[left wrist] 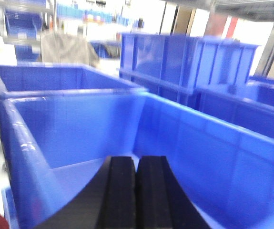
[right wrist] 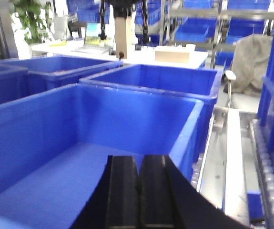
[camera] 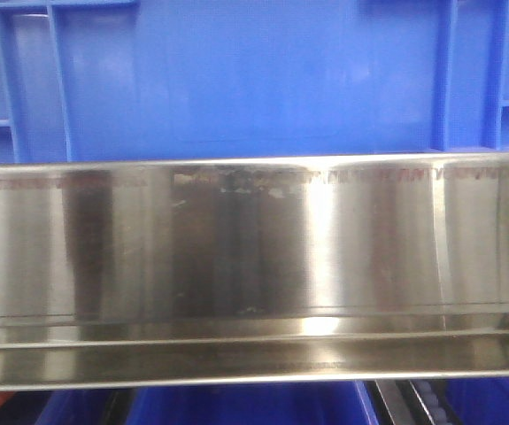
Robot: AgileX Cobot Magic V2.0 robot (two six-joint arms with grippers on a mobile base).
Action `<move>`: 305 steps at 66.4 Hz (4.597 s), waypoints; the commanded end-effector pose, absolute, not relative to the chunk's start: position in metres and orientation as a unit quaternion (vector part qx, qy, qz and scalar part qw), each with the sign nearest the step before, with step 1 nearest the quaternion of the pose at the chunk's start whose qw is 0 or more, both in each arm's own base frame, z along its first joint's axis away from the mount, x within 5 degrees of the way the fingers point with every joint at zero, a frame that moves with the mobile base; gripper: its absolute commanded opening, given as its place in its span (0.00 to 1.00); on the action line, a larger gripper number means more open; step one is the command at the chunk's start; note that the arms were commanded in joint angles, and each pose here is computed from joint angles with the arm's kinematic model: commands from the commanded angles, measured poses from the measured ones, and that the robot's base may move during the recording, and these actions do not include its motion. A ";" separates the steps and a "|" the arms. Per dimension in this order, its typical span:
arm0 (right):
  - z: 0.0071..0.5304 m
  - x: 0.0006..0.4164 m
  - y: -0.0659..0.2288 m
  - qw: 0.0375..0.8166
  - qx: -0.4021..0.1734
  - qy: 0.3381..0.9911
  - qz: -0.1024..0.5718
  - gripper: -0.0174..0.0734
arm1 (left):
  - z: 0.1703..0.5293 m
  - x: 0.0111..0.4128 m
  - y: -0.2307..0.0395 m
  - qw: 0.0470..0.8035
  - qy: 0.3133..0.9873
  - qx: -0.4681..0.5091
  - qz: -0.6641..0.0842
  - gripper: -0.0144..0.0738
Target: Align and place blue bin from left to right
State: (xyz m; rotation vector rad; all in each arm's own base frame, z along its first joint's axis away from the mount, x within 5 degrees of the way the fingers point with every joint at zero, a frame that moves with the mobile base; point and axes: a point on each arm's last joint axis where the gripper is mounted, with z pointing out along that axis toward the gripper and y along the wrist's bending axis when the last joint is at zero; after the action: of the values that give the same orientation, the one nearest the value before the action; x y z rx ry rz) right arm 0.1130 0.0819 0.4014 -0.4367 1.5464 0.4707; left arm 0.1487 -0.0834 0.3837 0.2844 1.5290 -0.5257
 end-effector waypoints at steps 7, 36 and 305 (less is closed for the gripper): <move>0.415 0.091 0.064 0.709 -0.189 0.641 0.223 0.10 | 0.396 0.124 -0.071 0.711 0.648 0.124 -0.244 0.04; 0.418 0.085 0.059 0.718 -0.185 0.631 0.228 0.10 | 0.400 0.115 -0.064 0.719 0.641 0.117 -0.242 0.04; 0.210 0.056 0.008 0.725 -0.057 0.686 0.036 0.10 | 0.399 0.115 -0.064 0.718 0.643 0.116 -0.241 0.04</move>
State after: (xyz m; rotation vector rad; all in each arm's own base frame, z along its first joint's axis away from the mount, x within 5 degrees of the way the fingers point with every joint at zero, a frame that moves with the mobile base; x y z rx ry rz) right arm 0.0566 0.0080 0.2090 -0.1311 1.5284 0.0837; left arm 0.1168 -0.0635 0.3990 0.2490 1.4311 -0.5282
